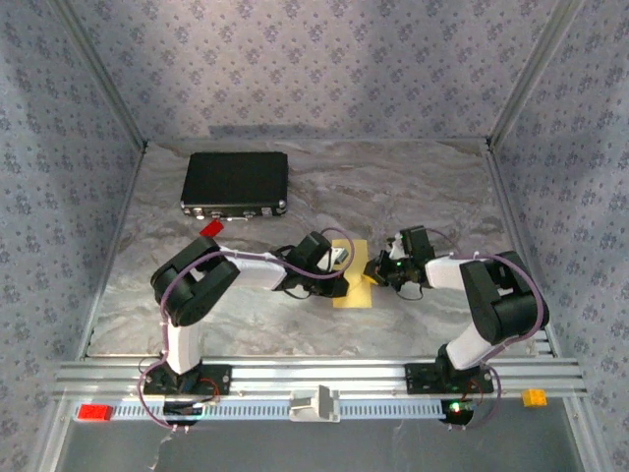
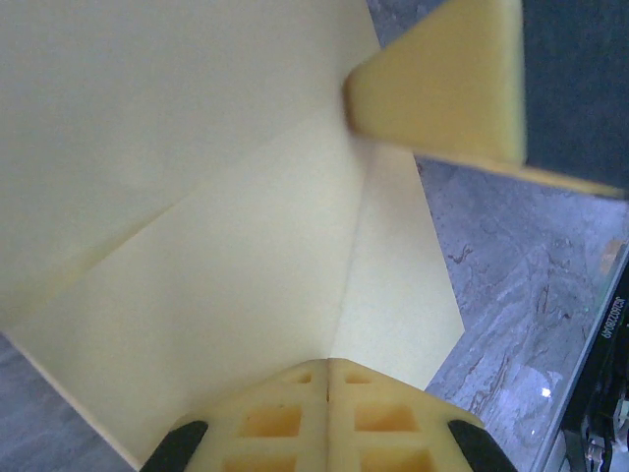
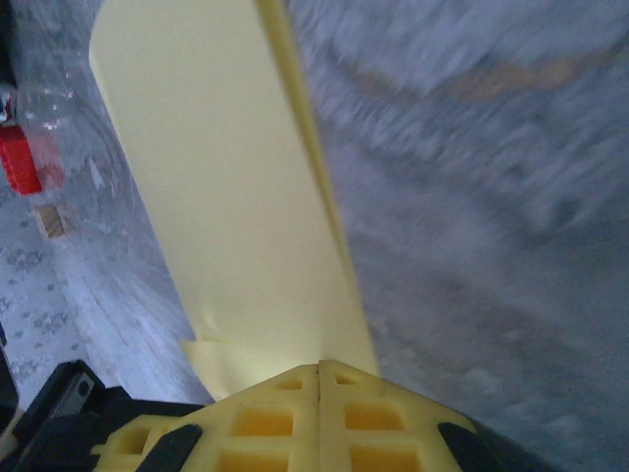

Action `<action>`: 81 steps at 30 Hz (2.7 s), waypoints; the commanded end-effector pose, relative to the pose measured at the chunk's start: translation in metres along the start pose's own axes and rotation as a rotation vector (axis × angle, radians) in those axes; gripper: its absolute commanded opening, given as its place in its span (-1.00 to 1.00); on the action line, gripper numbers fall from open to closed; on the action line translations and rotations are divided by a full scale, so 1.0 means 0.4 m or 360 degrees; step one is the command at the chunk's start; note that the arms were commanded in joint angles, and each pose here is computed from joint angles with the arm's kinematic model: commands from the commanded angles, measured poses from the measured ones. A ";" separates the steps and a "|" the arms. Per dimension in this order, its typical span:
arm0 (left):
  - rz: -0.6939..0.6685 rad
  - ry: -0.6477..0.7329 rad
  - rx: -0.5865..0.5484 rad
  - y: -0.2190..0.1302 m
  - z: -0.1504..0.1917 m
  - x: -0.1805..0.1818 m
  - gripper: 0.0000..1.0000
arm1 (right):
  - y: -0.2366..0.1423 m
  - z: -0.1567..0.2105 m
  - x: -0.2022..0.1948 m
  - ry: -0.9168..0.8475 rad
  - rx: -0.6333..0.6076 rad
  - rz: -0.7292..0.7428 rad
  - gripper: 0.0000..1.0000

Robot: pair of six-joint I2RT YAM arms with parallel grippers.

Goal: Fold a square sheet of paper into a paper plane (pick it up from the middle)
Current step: Fold the triangle a second time at the center of the table.

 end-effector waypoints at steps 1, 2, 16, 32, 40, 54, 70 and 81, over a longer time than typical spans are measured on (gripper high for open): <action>-0.0170 -0.0082 0.0151 0.003 0.072 0.064 -1.00 | -0.013 -0.028 -0.041 0.0045 -0.0066 0.0130 -0.96; -0.0166 -0.0082 0.0148 0.002 0.071 0.064 -1.00 | -0.018 -0.033 -0.035 0.0044 -0.0078 0.0116 -0.96; -0.0153 -0.0067 0.0115 -0.007 0.057 0.050 -1.00 | -0.010 0.042 0.069 -0.0175 0.0018 -0.0018 -0.91; -0.0124 -0.0034 0.0092 -0.015 0.035 0.026 -0.99 | 0.004 0.047 0.041 -0.0118 0.0068 0.0033 -0.97; -0.0125 -0.0045 0.0093 -0.011 0.038 0.033 -0.98 | 0.038 0.063 0.071 -0.0134 0.0148 -0.0054 -0.95; 0.0007 -0.0032 -0.0051 -0.025 -0.044 -0.041 -0.92 | 0.047 0.076 -0.024 -0.0080 0.0151 0.0204 -0.98; -0.0132 -0.0051 0.0073 0.015 0.020 0.010 -0.86 | 0.046 0.078 -0.034 -0.0063 0.0148 0.0219 -0.99; -0.0205 0.0083 0.0135 -0.039 0.058 -0.009 -0.76 | 0.049 0.077 -0.037 -0.0055 0.0156 0.0234 -1.00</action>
Point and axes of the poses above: each hand's point on the last joint's axis, 136 mm out from that joint toward the fingers, its own y axis out along the fingers, its own x axis along the line the jaws close on, z = x × y, the point moved 5 cm from there along -y, back along the fingers, and after that the axes turned 3 degrees about y, right-handed, at the moved point
